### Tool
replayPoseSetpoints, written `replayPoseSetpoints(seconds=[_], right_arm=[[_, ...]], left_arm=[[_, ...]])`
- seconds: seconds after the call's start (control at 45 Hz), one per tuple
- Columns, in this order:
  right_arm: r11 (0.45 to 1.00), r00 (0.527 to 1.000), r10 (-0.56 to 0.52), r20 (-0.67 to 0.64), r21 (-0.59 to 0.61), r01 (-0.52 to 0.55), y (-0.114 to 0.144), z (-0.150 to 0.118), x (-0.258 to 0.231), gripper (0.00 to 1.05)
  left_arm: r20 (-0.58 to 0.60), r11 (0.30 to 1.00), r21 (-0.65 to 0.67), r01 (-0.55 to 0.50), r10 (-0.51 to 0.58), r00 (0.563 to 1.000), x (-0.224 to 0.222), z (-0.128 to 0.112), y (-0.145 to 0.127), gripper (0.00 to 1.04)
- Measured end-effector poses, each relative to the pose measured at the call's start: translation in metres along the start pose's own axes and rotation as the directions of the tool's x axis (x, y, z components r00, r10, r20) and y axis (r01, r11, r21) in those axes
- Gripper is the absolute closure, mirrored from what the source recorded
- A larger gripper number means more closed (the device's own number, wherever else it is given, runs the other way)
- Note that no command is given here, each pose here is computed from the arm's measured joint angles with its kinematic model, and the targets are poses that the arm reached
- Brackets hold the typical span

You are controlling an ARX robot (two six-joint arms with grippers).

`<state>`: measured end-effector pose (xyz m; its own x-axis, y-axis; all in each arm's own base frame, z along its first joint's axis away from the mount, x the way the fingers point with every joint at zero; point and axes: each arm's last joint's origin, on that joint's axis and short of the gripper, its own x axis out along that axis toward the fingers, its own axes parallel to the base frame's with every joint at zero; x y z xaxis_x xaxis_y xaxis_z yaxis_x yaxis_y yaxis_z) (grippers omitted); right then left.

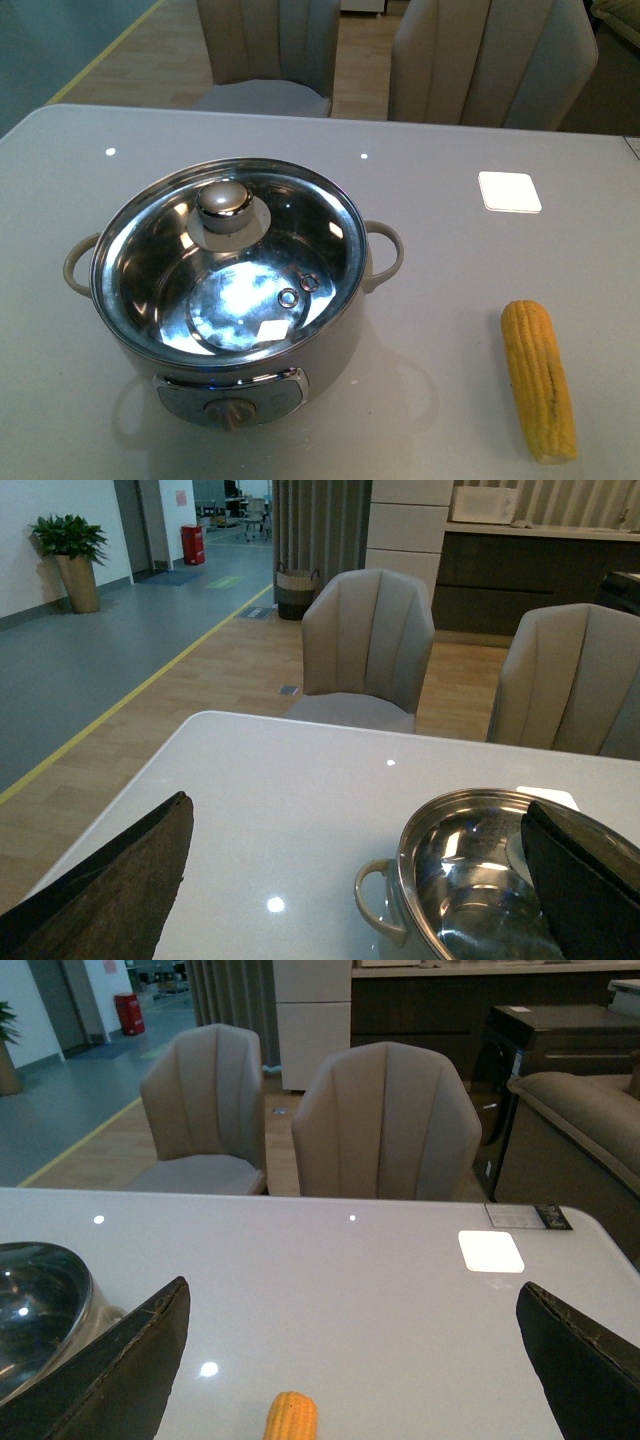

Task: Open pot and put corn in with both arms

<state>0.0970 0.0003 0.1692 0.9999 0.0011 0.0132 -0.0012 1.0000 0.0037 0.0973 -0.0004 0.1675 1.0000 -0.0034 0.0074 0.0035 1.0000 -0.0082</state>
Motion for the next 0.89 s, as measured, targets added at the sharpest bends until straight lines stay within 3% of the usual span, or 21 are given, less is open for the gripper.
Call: replayPoseSetpoints(seconds=[0.889], right_arm=[[1.000,1.000,0.000,0.000,0.000,0.000,0.0000,0.0000,0.0000,0.09]], left_arm=[[0.000,1.000,0.000,0.000,0.000,1.000,0.0000,0.0000,0.0000,0.07]])
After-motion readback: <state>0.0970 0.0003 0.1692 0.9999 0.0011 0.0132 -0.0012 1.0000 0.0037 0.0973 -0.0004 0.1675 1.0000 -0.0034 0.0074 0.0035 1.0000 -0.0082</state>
